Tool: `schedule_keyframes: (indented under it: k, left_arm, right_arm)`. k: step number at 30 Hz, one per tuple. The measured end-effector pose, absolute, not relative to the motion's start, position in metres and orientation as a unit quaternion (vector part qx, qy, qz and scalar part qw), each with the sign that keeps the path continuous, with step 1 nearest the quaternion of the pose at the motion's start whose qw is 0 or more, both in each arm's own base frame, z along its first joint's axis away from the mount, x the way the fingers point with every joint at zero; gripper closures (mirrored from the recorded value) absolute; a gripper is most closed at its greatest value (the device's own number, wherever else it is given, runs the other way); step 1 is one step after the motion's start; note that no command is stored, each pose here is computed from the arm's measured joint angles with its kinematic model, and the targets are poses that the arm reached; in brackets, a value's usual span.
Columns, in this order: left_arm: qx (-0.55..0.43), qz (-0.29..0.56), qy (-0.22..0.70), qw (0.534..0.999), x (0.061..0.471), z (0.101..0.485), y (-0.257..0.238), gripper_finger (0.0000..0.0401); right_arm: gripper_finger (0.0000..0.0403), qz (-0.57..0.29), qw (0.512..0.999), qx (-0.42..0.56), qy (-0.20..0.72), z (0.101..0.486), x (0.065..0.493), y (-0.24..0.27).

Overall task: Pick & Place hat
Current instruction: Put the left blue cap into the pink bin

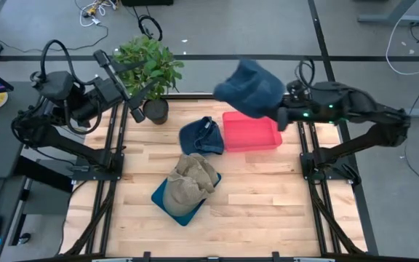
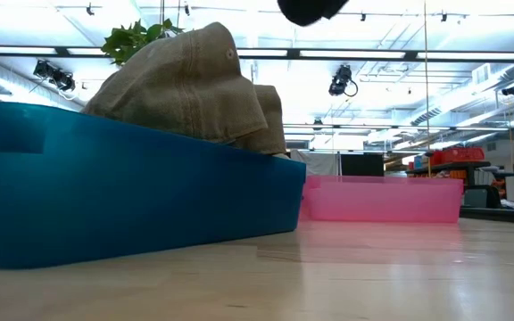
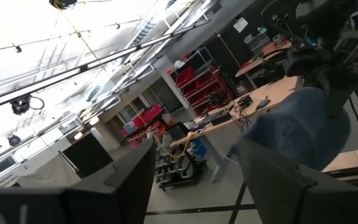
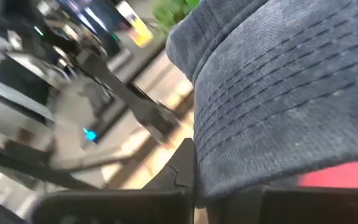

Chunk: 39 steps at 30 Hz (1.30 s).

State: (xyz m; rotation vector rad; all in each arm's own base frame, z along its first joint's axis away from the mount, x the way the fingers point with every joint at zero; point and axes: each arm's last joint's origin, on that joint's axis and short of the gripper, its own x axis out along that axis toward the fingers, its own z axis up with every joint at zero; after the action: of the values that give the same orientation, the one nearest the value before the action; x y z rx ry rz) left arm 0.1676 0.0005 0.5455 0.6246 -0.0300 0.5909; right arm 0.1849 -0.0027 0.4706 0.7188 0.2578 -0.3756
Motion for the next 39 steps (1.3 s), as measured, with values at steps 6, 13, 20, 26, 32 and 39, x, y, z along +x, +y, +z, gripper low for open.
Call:
schedule_keyframes:
  k: [6,13,20,26,32,39]
  left_arm:
    - [0.287,0.285,-0.017,0.914,0.168,0.545,0.000,0.0167]
    - [0.256,0.270,0.007,0.928,0.170,0.537,0.000,0.0167]
    - [0.160,0.218,0.029,0.962,0.173,0.524,-0.002,0.0167]
    - [0.068,0.194,0.036,0.978,0.174,0.518,-0.002,0.0167]
    - [0.062,0.194,0.040,0.978,0.174,0.517,-0.002,0.0167]
    - [0.066,0.194,0.048,0.978,0.179,0.515,-0.002,0.0167]
  right_arm:
    - [0.0397,-0.194,0.903,0.330,0.193,0.463,0.154,-0.003]
    - [0.0397,-0.181,0.899,0.311,0.251,0.455,0.145,-0.002]
    - [0.0397,-0.105,0.912,0.279,0.281,0.455,0.146,0.002]
    - [0.0397,-0.093,0.909,0.269,0.305,0.452,0.144,0.003]
    - [0.0397,-0.115,0.908,0.269,0.301,0.451,0.143,0.002]
    - [0.0397,-0.128,0.907,0.268,0.300,0.451,0.143,0.001]
